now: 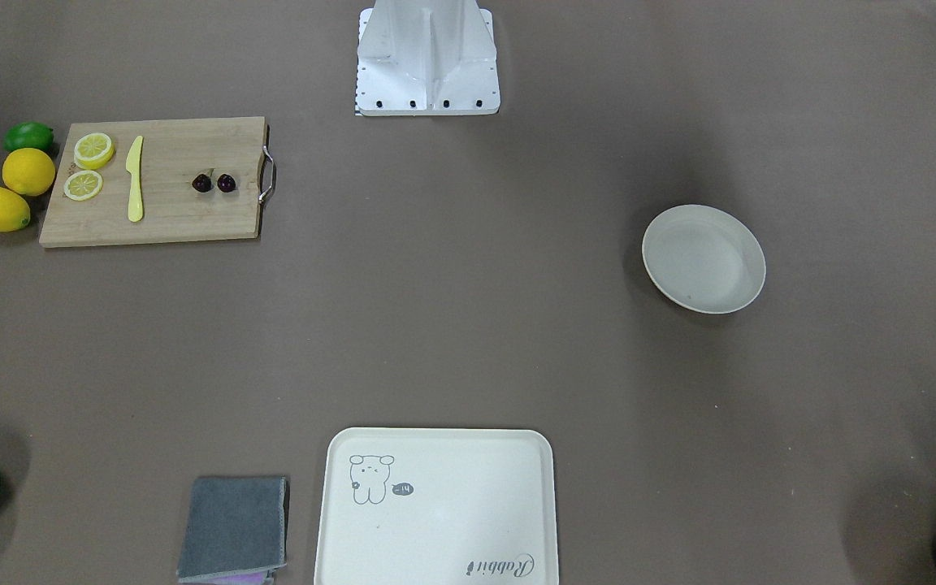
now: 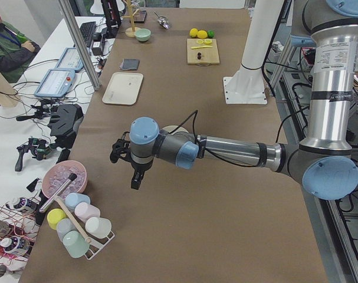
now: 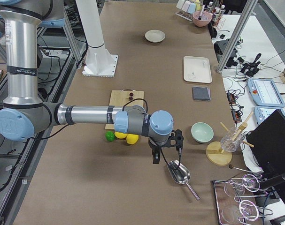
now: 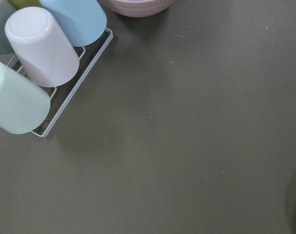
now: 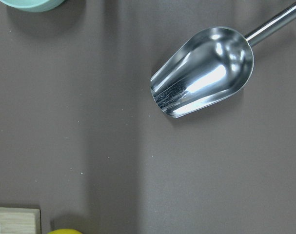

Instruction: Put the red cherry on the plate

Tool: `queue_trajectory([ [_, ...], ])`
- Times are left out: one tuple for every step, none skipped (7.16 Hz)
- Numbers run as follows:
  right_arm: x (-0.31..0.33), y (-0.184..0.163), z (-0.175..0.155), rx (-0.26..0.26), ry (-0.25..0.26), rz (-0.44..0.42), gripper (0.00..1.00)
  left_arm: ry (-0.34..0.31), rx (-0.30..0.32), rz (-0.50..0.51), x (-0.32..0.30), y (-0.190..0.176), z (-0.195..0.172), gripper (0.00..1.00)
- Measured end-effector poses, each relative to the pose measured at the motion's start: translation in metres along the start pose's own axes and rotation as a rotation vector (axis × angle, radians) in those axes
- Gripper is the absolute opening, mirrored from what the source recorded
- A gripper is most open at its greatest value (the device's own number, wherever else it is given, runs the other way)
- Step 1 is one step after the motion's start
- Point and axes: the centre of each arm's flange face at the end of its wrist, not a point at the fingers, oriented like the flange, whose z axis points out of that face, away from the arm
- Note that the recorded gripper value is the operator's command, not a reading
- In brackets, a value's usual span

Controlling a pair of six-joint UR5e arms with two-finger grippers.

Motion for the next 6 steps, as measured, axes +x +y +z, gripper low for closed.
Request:
queue_trajectory([
  [-0.001,0.0,-0.001,0.001,0.0,-0.002,1.0,0.061,-0.004,0.014,0.026,-0.004,0.009,0.98],
  [-0.002,-0.001,-0.001,0.003,0.0,-0.003,1.0,0.105,0.006,-0.016,0.051,-0.003,0.024,0.98],
  [-0.002,-0.001,-0.002,0.004,0.0,-0.005,1.0,0.131,0.026,-0.066,0.077,0.005,0.047,0.98],
  [-0.003,-0.002,-0.003,0.006,0.001,-0.006,1.0,0.14,0.057,-0.122,0.104,0.019,0.08,0.98],
  [-0.003,-0.002,-0.003,0.006,0.001,-0.007,1.0,0.149,0.082,-0.166,0.133,0.035,0.113,0.98],
  [-0.003,-0.002,-0.003,0.007,0.001,-0.008,1.0,0.15,0.084,-0.183,0.159,0.05,0.145,0.98],
])
